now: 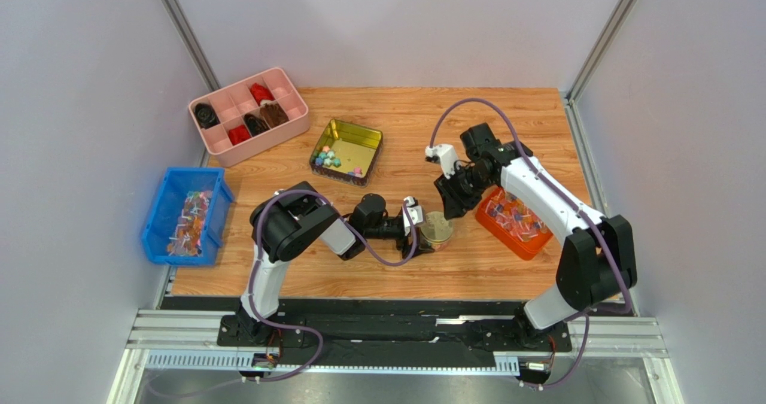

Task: Pack the candies
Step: Screw the bottle lid onto the packing bottle.

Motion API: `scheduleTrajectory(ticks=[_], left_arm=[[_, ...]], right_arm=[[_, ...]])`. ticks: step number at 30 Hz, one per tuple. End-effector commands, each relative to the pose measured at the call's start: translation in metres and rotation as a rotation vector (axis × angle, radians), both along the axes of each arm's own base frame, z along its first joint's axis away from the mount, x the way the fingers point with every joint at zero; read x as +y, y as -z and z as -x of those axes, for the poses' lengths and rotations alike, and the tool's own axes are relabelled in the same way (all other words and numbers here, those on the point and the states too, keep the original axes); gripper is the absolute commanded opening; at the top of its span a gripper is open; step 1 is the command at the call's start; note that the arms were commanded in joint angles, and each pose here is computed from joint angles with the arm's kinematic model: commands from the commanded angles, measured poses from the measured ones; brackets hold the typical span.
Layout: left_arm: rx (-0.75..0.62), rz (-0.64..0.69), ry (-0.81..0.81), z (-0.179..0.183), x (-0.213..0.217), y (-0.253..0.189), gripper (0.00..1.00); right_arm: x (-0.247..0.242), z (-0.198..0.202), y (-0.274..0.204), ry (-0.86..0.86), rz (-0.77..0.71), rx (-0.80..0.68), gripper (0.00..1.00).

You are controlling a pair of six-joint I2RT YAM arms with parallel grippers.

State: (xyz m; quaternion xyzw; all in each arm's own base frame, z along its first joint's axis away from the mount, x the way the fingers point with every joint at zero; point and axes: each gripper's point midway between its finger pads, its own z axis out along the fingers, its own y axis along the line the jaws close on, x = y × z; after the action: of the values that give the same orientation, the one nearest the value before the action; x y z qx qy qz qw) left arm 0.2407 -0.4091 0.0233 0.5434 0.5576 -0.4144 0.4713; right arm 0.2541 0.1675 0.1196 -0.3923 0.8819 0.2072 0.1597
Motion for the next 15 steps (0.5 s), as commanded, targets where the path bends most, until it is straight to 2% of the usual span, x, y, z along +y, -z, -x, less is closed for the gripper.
scheduleTrajectory(ticks=[1,8,15], left_arm=[[-0.074,0.059,0.022,-0.006,-0.008,-0.03,0.05],[-0.078,0.067,0.028,-0.004,-0.009,-0.032,0.01],[-0.081,0.068,0.027,-0.004,-0.008,-0.032,0.0]], right_arm=[[0.019,-0.031,-0.007,-0.027,-0.036,-0.03,0.37],[0.036,-0.05,0.006,-0.054,-0.063,0.022,0.37],[0.039,-0.042,0.023,-0.069,-0.072,0.08,0.36]])
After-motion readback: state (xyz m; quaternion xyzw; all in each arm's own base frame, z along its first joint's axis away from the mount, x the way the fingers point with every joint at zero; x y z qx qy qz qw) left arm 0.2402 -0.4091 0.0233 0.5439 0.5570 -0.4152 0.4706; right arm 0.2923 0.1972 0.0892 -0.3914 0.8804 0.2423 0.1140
